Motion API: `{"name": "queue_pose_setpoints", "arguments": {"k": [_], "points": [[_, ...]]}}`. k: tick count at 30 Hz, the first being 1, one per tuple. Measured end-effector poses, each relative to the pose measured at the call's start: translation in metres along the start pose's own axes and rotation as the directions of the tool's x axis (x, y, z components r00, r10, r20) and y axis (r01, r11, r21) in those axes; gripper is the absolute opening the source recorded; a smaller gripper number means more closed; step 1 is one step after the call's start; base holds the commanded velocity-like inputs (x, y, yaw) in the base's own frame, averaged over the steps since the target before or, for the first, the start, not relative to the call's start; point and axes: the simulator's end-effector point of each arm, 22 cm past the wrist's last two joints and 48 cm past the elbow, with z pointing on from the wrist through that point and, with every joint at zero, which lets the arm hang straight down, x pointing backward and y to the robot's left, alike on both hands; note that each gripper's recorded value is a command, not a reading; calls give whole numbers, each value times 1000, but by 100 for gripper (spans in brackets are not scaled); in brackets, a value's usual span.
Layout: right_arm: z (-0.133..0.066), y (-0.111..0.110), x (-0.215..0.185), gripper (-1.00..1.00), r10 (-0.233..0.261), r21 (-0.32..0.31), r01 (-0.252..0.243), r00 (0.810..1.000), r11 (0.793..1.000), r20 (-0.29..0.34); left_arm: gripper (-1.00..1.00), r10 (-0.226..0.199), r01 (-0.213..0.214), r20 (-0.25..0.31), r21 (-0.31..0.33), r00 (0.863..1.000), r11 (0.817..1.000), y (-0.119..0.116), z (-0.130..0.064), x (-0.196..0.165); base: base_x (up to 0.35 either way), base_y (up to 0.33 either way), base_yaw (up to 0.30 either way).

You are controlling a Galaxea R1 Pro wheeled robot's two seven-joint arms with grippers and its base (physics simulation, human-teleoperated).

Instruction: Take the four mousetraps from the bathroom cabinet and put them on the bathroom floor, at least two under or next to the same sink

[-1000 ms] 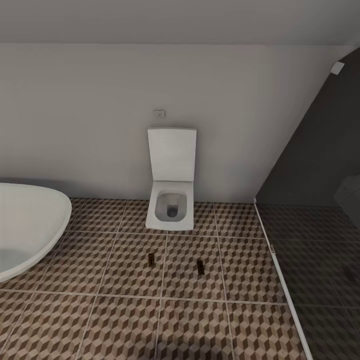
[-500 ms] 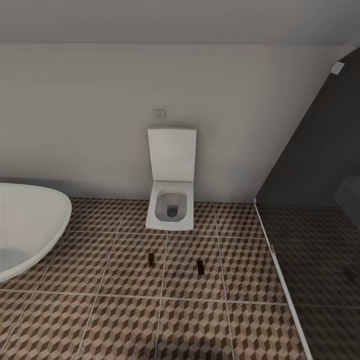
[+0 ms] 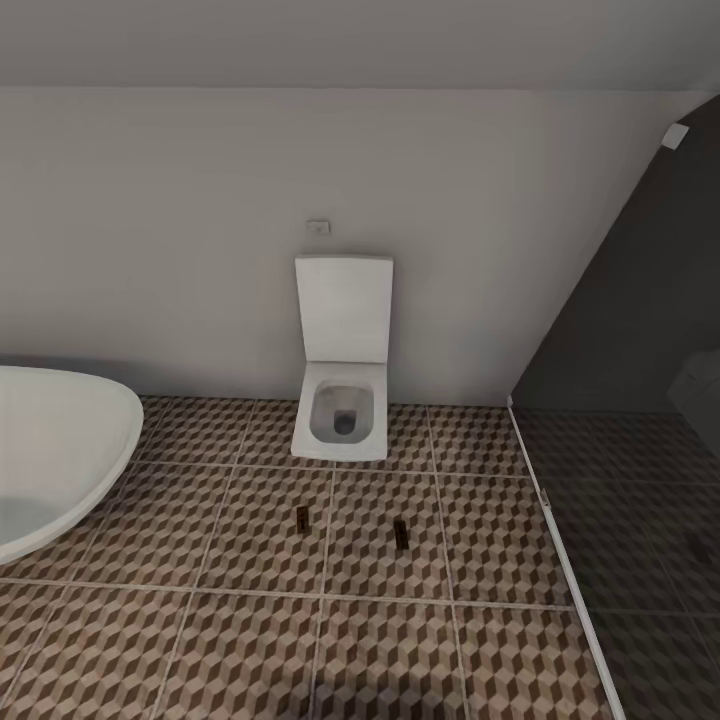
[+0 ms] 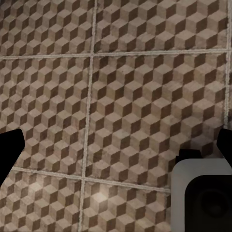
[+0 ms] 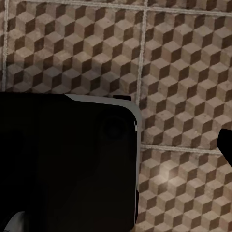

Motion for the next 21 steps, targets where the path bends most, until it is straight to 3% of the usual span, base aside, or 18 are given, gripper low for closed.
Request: {"name": "queue_pose_setpoints", "arguments": {"k": [21], "points": [[0, 0, 0, 100, 0, 0, 0, 1000, 1000, 0, 100, 0, 0, 0, 0, 1000, 1000, 0, 0, 0, 0, 0, 0]]}}
